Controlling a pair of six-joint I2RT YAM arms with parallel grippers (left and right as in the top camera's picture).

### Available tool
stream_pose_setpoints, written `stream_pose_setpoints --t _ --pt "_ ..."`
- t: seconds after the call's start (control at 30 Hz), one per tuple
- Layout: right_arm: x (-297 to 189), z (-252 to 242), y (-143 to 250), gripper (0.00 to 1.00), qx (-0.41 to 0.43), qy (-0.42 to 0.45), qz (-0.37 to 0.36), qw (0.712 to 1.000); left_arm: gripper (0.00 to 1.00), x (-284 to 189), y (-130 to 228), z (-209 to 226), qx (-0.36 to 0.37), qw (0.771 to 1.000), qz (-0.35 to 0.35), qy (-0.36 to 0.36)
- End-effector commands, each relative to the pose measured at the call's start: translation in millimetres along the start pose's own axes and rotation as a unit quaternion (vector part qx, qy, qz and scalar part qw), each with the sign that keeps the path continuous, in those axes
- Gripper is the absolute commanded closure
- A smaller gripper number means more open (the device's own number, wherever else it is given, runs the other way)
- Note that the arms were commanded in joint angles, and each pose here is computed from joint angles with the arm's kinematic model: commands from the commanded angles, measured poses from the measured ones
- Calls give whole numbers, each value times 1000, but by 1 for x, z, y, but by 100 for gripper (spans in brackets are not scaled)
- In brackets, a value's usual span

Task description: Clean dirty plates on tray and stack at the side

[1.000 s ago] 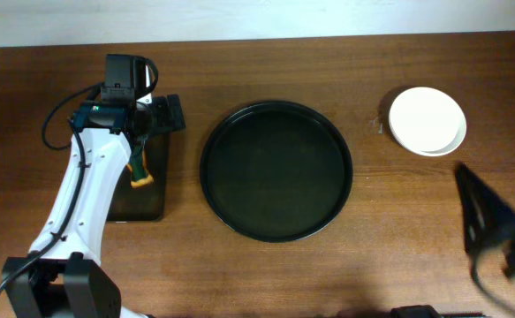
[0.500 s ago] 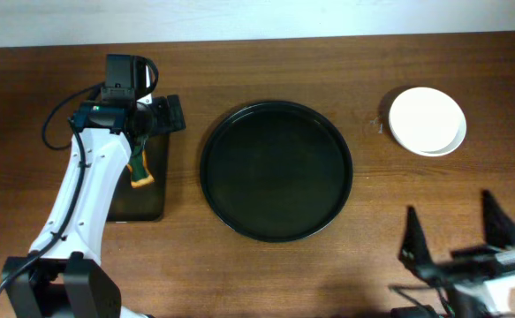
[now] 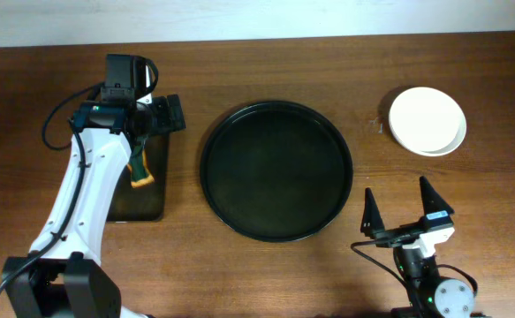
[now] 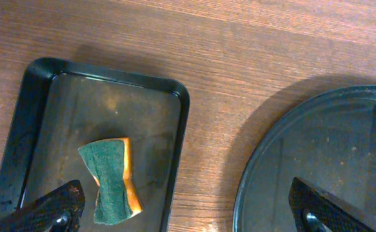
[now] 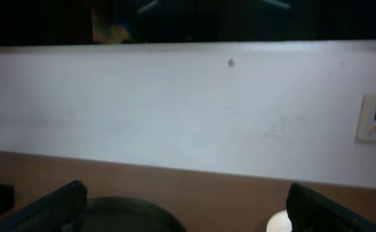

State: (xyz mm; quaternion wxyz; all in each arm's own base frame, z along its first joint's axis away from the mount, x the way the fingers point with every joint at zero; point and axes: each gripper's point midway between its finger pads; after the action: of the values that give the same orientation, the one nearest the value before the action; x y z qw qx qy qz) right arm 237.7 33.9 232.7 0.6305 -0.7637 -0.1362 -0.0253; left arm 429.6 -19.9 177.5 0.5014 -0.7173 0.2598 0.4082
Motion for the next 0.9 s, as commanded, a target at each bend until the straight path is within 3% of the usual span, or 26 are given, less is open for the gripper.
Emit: stream_pose_setpoints --t 0.0,0.17,0.87 --pt "-1 -2 25 1 10 12 39 999 1 0 -1 0 3 1000 0 3" --pt "-10 6 74 1 20 1 141 990 1 0 -1 0 3 1000 0 3" --pt "-11 5 75 1 19 4 144 989 1 0 -1 0 3 1000 0 3"
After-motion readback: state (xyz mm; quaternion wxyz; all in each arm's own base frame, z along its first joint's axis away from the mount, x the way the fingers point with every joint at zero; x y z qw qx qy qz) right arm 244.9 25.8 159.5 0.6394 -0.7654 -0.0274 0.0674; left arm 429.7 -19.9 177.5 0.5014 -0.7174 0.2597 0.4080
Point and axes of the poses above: each gripper's point midway between its finger pads, its own x axis out along the fingers, its own z axis along the line the jaws close on, y = z × x, and after that the axes turned 12 degrees about -x, right-handed
